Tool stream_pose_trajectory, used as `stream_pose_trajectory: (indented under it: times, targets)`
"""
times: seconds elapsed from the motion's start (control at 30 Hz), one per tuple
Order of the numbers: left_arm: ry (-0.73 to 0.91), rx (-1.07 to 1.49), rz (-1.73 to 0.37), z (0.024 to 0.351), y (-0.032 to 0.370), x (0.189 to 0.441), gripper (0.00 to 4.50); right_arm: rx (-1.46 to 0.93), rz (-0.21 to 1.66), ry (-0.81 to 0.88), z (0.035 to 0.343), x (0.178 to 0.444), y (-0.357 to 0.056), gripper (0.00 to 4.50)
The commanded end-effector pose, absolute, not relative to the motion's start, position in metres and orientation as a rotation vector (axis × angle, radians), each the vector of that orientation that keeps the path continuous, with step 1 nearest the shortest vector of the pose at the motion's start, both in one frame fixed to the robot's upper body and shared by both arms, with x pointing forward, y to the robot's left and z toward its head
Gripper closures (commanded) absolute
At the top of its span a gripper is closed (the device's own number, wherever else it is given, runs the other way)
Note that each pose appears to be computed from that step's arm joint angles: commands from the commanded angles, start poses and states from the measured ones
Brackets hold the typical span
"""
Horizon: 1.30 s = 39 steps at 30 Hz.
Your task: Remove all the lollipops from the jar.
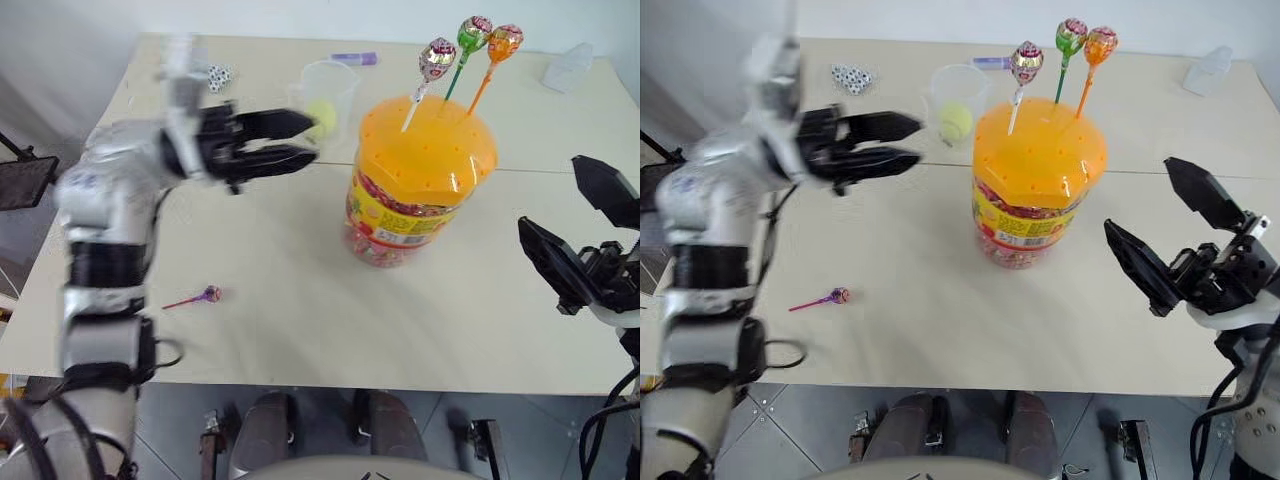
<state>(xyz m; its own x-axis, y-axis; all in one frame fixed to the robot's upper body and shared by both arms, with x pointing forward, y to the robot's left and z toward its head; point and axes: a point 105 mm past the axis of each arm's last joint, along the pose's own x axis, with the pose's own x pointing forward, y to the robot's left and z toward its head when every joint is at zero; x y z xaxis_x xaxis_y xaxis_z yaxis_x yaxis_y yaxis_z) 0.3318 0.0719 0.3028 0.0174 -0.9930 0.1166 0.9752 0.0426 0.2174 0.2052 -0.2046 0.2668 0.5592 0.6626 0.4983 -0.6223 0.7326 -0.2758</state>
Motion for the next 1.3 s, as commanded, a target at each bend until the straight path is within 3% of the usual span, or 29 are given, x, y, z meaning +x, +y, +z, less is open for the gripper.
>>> stream_pose_trajectory:
  times: [0.03,0.27,0.37,0.57,0.67,0.8,0.9,1.03,1.13,1.3]
  targets:
    - [-0.331,0.086,-1.554,0.326,0.046,0.334,2.02,-0.084,0.684,-0.68,0.28,0.192,-0.215,0.0]
    - [-0.281,0.089,-1.562,0.33,0.006,0.343,2.02,-0.099,0.64,-0.636,0.268,0.183,-0.22,0.0]
    - [-0.268,0.03,-1.621,0.333,-0.001,0.336,2.6,-0.094,0.617,-0.637,0.266,0.181,-0.222,0.0]
    - [-0.296,-0.051,-1.613,0.341,0.0,0.34,4.48,-0.075,0.634,-0.639,0.26,0.179,-0.22,0.0]
    - [-0.398,-0.208,-1.573,0.363,0.012,0.344,4.48,-0.061,0.698,-0.643,0.26,0.182,-0.211,0.0]
    - [-0.472,-0.431,-1.443,0.379,0.069,0.354,4.48,-0.048,0.875,-0.645,0.266,0.188,-0.189,0.0]
    - [-0.345,-0.337,-1.279,0.348,0.113,0.365,4.48,-0.065,1.061,-0.6,0.263,0.189,-0.168,0.0]
    - [-0.124,-0.239,-1.124,0.299,0.157,0.361,4.48,-0.121,1.257,-0.522,0.25,0.186,-0.153,0.0]
    - [0.152,-0.084,-0.942,0.224,0.217,0.333,4.48,-0.187,1.404,-0.408,0.228,0.185,-0.15,0.0]
    - [0.445,0.051,-0.706,0.145,0.284,0.287,4.48,-0.247,1.427,-0.303,0.207,0.194,-0.164,0.0]
